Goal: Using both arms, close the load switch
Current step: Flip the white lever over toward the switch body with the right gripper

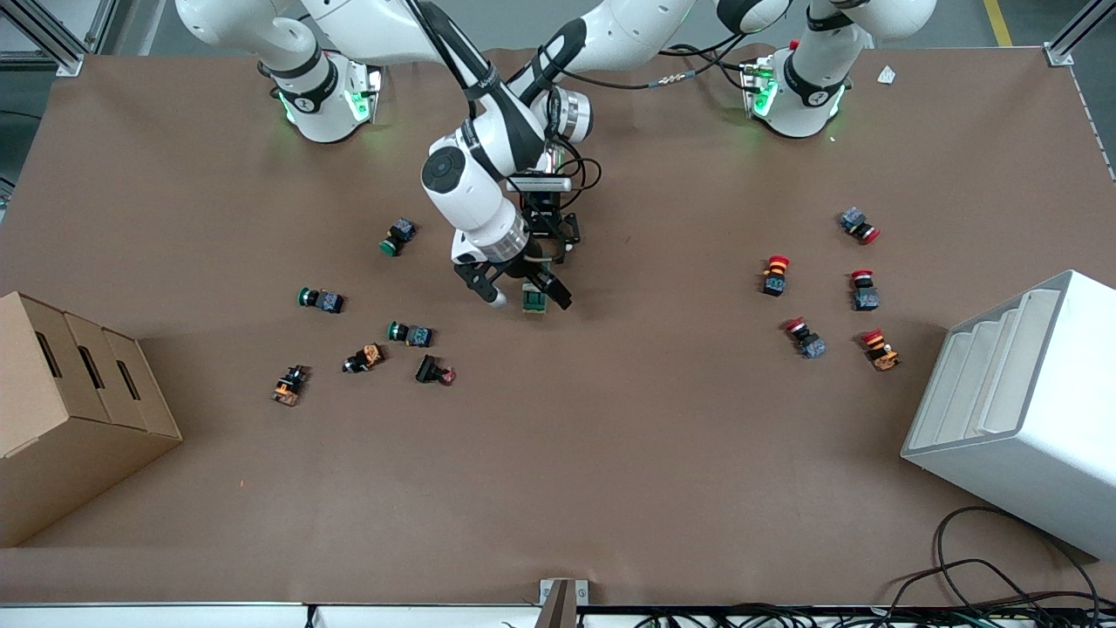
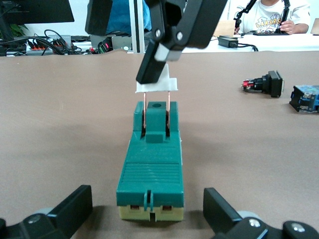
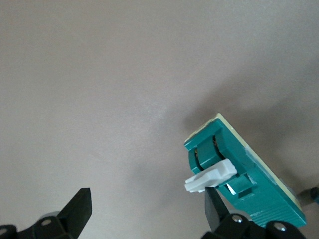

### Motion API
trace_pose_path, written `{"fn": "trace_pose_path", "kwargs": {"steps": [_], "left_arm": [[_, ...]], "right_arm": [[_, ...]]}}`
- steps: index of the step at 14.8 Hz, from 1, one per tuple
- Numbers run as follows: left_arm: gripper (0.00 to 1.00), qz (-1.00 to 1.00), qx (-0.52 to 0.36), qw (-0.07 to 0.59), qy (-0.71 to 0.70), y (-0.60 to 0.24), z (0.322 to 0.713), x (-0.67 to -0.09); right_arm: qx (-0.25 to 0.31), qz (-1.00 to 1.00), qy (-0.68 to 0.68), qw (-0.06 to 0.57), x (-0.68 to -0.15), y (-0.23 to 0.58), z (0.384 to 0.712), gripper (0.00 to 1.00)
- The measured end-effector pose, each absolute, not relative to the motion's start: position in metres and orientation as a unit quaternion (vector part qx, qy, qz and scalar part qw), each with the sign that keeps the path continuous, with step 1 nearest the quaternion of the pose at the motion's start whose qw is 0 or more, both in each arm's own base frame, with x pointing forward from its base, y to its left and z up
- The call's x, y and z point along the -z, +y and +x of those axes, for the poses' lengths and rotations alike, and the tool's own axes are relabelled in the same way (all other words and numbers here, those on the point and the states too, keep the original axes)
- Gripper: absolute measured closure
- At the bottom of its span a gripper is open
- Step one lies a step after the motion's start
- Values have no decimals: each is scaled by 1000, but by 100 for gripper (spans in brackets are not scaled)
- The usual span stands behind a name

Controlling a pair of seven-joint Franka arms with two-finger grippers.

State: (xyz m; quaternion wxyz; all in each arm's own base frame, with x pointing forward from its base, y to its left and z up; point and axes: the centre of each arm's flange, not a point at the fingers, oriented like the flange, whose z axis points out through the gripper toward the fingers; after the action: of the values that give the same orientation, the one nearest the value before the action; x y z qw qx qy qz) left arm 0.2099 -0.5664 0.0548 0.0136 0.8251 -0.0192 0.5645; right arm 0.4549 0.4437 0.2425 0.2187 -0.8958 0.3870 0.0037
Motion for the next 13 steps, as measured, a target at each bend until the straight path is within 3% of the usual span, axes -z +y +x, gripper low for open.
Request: {"fn": "trace_pose_path", "kwargs": {"steps": [13], "left_arm": [[0, 825, -565, 13, -19, -567, 210, -54]], "right_arm": [[1, -899, 384, 213, -224, 440, 475, 0]]}}
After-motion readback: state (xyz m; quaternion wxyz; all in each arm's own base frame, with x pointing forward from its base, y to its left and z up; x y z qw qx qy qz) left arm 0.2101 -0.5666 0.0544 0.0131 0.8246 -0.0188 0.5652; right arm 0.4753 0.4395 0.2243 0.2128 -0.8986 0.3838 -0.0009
